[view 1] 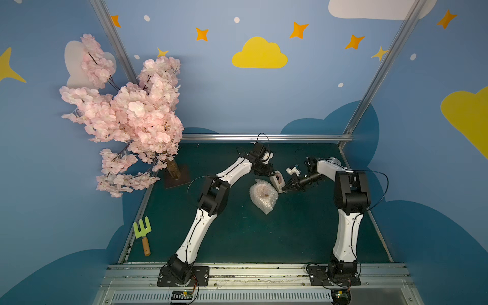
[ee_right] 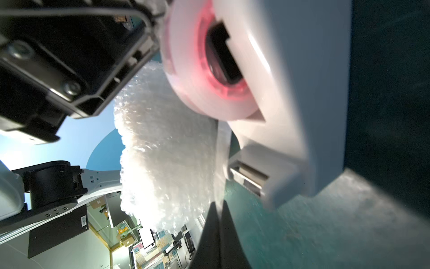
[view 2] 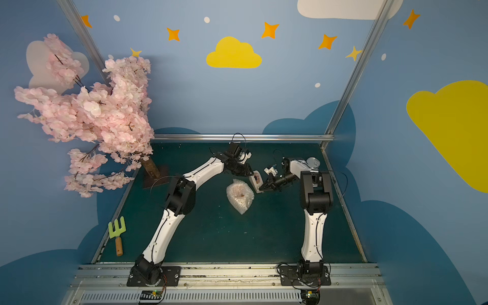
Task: Wrap mugs in bubble wrap
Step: Tear off the tape using the Tape Cutter.
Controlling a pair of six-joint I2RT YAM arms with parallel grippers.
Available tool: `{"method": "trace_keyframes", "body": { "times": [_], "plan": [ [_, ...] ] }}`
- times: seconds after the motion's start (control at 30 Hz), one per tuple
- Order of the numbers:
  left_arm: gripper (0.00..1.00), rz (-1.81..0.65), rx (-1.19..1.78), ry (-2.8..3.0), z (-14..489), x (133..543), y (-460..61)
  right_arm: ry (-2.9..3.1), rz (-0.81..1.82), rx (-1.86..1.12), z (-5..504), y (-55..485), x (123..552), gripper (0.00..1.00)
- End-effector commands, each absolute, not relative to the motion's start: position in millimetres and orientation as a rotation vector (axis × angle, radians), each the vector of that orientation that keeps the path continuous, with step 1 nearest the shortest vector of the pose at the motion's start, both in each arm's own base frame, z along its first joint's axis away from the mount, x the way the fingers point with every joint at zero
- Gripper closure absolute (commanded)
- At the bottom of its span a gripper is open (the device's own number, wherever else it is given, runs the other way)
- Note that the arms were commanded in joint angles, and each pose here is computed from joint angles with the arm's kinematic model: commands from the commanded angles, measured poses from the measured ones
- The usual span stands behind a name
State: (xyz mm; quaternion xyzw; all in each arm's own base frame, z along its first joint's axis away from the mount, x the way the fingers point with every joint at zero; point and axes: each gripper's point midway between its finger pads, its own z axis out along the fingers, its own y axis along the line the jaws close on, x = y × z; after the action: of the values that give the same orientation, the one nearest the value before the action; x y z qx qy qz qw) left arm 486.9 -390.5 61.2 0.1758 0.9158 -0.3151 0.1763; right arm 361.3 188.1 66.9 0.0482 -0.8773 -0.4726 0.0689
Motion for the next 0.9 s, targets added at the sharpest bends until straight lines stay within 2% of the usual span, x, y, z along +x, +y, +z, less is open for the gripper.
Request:
{"method": "trace_keyframes", "body": {
  "times": [0.0, 0.63, 0.87],
  "plan": [
    [0.71, -0.775, 0.495, 2.75, 8, 469, -375, -2.637, -1.413, 0.135, 81, 183, 349, 1.0],
    [0.71, -0.765, 0.503, 2.749, 9, 470, -376, -2.582, -1.345, 0.033, 60, 175, 328, 1.0],
    [0.71, -0.758, 0.502, 2.756, 6, 469, -375, -2.635, -1.265, -0.035, 44, 164, 339, 1.0]
  ]
}}
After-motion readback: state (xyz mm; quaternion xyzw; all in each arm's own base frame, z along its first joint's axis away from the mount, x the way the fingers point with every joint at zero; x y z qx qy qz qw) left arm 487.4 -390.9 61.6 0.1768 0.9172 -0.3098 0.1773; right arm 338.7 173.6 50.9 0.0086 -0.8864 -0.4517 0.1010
